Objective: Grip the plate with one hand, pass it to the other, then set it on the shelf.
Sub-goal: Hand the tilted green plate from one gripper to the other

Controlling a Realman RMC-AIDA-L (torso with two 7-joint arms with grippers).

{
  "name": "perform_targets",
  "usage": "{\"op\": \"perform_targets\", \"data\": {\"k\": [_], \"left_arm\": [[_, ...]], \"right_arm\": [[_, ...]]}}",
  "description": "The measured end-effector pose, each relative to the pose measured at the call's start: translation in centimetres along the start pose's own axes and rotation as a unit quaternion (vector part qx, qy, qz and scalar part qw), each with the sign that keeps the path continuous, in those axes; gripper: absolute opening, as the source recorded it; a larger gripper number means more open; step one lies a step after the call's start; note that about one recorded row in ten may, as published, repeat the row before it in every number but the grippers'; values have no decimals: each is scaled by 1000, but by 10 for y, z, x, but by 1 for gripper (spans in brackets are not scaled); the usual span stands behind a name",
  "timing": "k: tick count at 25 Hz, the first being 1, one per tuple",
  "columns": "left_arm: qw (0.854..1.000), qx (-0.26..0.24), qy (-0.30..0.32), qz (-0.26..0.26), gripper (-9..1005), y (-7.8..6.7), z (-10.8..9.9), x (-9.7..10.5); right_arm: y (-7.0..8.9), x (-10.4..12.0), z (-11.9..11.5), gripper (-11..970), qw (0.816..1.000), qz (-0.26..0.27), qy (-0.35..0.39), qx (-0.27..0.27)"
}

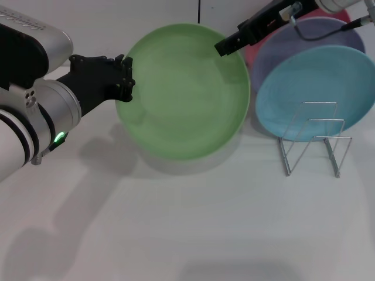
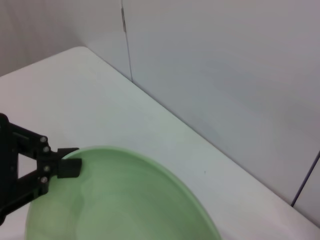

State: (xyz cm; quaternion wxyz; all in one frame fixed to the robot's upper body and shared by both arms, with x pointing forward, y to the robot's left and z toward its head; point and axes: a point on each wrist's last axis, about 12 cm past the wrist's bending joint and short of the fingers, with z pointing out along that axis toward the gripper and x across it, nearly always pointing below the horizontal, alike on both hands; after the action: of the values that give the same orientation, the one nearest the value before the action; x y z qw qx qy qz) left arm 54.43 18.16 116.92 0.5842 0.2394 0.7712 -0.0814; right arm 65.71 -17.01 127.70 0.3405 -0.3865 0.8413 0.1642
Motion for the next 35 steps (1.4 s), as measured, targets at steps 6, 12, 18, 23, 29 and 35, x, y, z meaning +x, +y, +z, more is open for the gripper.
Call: {"op": "perform_targets", "data": {"k": [6,12,18,23,29,35], "left_arm": [[1000,1,0,1,41,0,0,0],[1000,3,2,1,41,-1,0,0],[1000,5,3,2,40,-2,0,-1],[1000,5,3,2,40,-2,0,-1],[1000,7,2,3,41,-3,1,-3],[1000,9,4,4,41,-4,1,-3]], "right_arm": [[1,4,7,708,1000,1,12,-4],[-1,6,12,661,1000,5,16,0],[-1,5,13,617,1000,3,15,1],[4,6,19,606,999,-10,32,-2],[6,7,24,546,999,-11,41,-5],[4,7,21,460,999,-9,34,0]]}}
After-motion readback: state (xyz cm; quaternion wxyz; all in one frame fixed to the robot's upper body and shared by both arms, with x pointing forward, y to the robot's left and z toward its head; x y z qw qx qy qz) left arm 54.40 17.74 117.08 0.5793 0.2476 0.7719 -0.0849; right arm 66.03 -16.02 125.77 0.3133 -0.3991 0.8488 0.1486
